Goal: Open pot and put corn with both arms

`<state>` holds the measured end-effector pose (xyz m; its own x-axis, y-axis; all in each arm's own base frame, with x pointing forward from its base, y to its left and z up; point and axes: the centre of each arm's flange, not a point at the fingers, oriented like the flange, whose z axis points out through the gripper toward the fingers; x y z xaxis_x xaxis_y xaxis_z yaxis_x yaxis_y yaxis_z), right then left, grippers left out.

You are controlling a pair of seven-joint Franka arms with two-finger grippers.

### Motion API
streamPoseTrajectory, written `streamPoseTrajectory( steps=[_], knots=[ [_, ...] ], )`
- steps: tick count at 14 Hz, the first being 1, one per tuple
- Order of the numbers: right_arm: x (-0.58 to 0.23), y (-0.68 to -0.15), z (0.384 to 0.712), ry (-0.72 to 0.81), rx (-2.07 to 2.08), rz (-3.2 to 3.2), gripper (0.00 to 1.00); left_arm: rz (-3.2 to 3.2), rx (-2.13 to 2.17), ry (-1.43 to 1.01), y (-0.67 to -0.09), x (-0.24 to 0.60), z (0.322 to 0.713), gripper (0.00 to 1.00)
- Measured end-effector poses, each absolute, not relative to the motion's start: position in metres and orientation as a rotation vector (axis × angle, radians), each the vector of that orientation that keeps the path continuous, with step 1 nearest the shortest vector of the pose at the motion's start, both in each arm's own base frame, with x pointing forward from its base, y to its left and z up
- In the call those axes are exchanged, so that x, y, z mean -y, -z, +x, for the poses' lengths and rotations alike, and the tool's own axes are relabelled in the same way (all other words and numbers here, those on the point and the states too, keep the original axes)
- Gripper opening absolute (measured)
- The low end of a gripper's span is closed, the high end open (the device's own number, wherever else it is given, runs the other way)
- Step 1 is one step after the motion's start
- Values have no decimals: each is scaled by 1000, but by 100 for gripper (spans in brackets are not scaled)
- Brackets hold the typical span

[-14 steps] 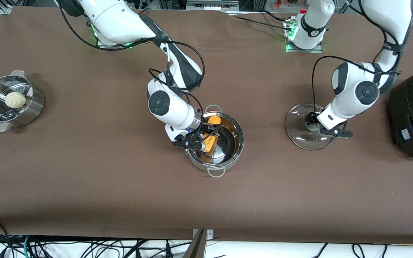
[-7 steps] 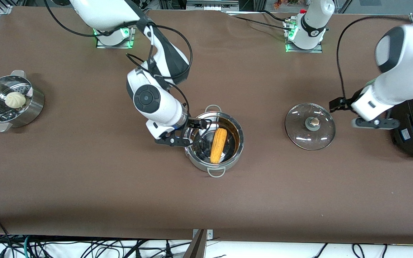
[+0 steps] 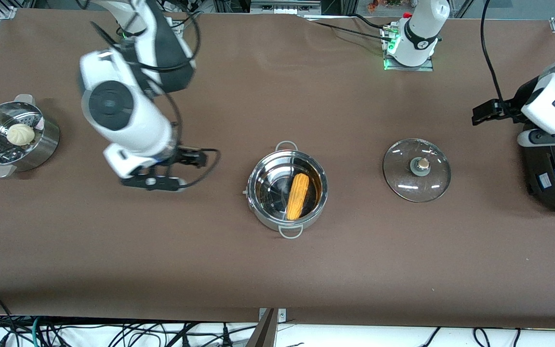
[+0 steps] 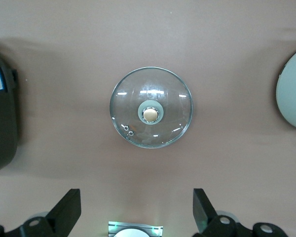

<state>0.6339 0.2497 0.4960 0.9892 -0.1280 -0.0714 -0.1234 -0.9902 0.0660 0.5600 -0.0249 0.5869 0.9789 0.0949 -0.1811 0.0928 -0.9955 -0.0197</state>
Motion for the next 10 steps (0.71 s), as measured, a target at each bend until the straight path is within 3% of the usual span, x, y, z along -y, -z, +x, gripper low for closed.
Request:
streamPoseTrajectory(
  steps=[6,10],
  knots=[
    [-67,-542,644,135,321,3106,100,-3110,194,-283,-588,21,561,100],
    [-12,-577,600,92,294,3176,100,-3112,221,-272,-592,11,561,100]
  ],
)
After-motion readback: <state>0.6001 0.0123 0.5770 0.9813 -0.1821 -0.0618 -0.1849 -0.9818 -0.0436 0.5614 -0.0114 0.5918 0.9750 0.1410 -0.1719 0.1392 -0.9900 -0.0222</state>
